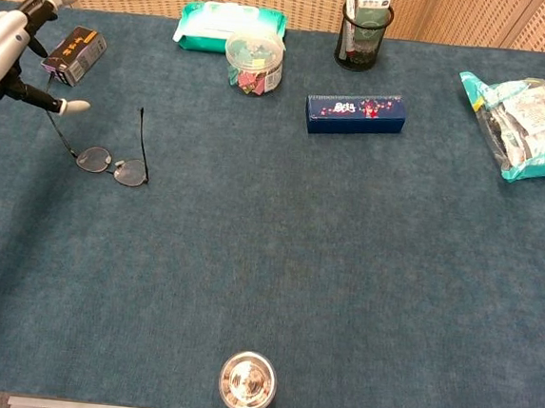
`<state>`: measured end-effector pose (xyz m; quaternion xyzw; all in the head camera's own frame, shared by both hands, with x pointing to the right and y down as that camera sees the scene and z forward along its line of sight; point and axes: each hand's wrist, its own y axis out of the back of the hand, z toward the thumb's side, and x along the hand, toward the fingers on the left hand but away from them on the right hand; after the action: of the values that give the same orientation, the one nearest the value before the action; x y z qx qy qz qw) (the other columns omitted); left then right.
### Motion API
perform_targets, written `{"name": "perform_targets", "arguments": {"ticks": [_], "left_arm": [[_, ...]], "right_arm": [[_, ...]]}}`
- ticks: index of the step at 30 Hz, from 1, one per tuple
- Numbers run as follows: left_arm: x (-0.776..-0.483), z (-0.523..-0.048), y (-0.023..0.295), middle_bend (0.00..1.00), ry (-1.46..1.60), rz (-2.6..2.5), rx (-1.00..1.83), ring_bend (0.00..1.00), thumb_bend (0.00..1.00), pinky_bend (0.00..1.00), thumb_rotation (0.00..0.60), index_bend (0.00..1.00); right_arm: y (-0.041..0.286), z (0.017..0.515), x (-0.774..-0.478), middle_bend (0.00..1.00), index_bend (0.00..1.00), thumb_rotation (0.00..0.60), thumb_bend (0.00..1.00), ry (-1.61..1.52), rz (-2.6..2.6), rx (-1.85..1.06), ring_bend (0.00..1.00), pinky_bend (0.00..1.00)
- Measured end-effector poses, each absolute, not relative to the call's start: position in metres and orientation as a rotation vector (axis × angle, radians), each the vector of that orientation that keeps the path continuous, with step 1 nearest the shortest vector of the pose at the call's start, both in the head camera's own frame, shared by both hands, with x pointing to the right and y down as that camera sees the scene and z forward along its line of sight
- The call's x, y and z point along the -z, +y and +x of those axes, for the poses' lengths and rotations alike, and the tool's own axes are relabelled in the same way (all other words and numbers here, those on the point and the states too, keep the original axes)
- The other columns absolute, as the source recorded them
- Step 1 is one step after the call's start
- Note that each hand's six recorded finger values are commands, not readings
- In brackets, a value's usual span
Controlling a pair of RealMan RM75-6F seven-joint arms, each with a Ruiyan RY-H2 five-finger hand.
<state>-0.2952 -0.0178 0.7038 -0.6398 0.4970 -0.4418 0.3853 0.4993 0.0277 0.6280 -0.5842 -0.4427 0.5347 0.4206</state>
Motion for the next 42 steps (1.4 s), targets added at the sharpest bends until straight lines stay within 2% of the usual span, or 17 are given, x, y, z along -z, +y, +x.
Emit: {"name": "perform_targets", "arguments": {"ticks": [8, 17, 26, 34, 42], "left_arm": [[-0.691, -0.33, -0.016, 0.0, 1.263, -1.509, 1.224, 0.13, 0.04, 0.32, 0.6, 0.0], [-0.681, -0.361, -0.008, 0.0, 1.312, -1.397, 1.295, 0.13, 0.04, 0.32, 0.6, 0.0], [-0.697, -0.377, -0.016, 0.0, 1.312, -1.369, 1.368, 0.13, 0.04, 0.32, 0.6, 0.0], [-0.717, -0.369, -0.034, 0.0, 1.324, -1.413, 1.361, 0.13, 0.04, 0.32, 0.6, 0.0], [-0.714, -0.345, -0.041, 0.0, 1.317, -1.454, 1.286, 0.13, 0.04, 0.32, 0.6, 0.0]], "right_arm": [[0.025, 0.506, -0.62, 0.39, 0.43, 0.6, 0.22, -1.115, -1.441, -1.337, 0.34, 0.58], [0.027, 0.509, -0.624, 0.39, 0.43, 0.6, 0.22, -1.117, -1.457, -1.344, 0.34, 0.58], [0.03, 0.511, -0.623, 0.39, 0.44, 0.6, 0.22, -1.123, -1.449, -1.348, 0.34, 0.58], [0.029, 0.513, -0.622, 0.39, 0.43, 0.6, 0.22, -1.127, -1.443, -1.357, 0.34, 0.58], [0.03, 0.513, -0.624, 0.39, 0.43, 0.6, 0.22, -1.13, -1.449, -1.36, 0.34, 0.58]]}}
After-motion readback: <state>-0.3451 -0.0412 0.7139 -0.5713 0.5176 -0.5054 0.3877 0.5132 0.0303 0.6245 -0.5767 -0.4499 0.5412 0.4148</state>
